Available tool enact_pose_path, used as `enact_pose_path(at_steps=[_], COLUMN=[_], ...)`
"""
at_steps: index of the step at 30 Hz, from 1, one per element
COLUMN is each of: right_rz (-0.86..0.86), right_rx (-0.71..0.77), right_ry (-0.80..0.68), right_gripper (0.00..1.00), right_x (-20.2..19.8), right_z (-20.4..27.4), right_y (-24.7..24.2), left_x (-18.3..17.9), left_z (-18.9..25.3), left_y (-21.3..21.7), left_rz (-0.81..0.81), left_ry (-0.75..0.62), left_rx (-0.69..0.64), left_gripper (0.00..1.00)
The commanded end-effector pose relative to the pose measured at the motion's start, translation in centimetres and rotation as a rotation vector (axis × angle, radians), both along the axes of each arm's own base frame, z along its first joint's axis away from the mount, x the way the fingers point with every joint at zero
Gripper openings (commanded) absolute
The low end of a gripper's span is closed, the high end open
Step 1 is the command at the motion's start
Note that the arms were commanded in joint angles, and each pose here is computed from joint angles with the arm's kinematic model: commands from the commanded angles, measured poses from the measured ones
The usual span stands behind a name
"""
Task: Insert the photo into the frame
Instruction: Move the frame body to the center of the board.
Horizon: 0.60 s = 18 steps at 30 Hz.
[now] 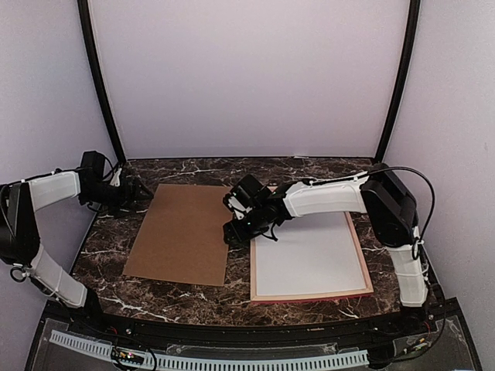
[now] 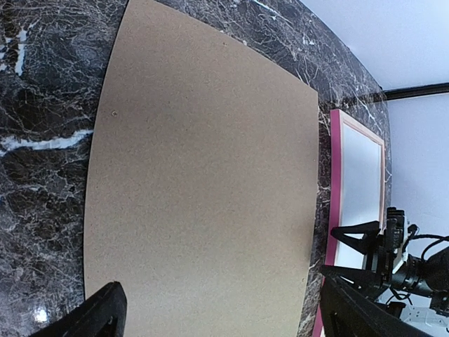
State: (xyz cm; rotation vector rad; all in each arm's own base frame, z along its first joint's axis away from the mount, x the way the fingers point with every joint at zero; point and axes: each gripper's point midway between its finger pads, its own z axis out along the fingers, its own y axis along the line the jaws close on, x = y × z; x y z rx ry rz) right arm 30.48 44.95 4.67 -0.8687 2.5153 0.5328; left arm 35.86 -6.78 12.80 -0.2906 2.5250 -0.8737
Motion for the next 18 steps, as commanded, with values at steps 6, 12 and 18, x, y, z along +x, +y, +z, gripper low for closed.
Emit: enact_pose_path(at_steps=[6, 12, 18], right_rz=[-0.035, -0.110, -0.049], right_rx=[-0.025, -0.080, 0.023], right_ry=[0.039, 0.025, 0.047], right_gripper=[0.76, 0.76, 0.75], right_x=[0.5, 1.7, 1.1], right_z=[-1.5, -1.6, 0.1], right_y=[-0.1, -2.9, -0.8], left_x=[-0.4, -0.8, -1.1], left_z=[-2.3, -3.7, -4.7], left_y=[0.5, 1.1, 1.3], left_rz=[-0.023, -0.011, -0.001], left_ry=[0.050, 0.098, 0.135], left_rx=[0.042, 0.080, 0.089], left_gripper=[0.99, 0.99, 0.99])
